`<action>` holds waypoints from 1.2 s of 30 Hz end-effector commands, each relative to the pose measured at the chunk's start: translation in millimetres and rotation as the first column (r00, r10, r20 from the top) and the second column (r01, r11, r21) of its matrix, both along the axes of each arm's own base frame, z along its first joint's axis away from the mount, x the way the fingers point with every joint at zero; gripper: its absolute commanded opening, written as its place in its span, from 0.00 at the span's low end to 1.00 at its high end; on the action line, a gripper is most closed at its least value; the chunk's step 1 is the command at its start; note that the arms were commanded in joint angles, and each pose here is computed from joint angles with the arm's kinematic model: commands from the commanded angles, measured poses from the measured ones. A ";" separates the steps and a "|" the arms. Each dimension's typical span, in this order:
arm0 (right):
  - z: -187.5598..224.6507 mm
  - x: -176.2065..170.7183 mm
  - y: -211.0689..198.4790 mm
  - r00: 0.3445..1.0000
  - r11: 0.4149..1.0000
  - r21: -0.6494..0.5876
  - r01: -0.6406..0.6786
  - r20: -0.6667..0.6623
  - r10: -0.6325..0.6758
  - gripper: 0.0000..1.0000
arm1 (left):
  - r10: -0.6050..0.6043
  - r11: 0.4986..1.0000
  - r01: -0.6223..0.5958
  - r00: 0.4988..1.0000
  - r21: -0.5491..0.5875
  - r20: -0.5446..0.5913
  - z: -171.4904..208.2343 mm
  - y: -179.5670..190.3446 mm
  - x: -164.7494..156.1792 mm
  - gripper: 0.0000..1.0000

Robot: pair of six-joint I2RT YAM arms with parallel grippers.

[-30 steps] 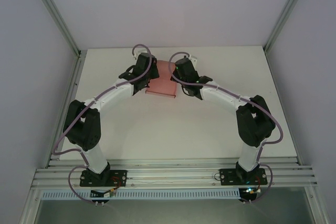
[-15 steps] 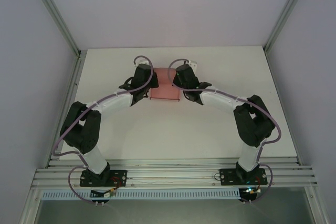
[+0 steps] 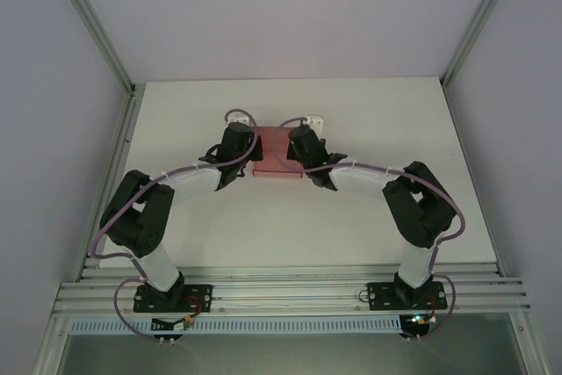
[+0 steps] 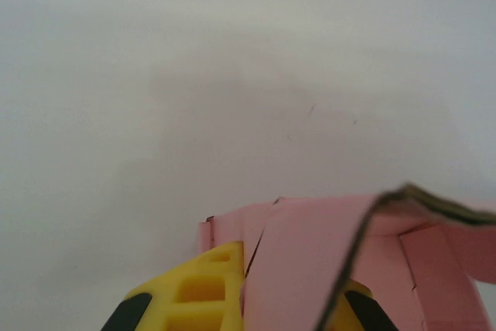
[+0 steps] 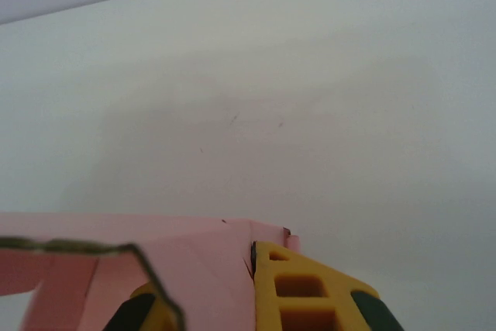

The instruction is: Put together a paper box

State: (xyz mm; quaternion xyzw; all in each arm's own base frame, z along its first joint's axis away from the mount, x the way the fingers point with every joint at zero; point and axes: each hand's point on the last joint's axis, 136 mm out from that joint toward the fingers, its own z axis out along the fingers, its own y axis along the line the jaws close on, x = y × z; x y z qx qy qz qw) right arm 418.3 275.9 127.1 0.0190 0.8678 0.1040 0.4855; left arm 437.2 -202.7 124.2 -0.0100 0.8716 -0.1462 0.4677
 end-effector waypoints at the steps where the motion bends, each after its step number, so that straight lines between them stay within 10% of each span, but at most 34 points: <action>1: 6.1 -0.2 9.7 0.998 0.999 0.035 -0.007 0.069 0.004 0.02 | -0.062 0.997 0.062 0.998 -0.047 0.006 -0.8 -13.1 -8.3 0.00; 21: -33.4 -53.5 12.2 0.968 0.991 -0.053 -0.121 0.216 0.130 0.05 | -0.137 0.991 0.136 0.989 -0.023 -0.050 -57.3 0.7 -61.8 0.07; 36: -43.8 -59.9 6.4 0.967 0.984 -0.123 -0.125 0.205 0.149 0.04 | -0.035 0.998 0.031 0.997 -0.050 -0.071 -9.2 34.4 -99.6 0.75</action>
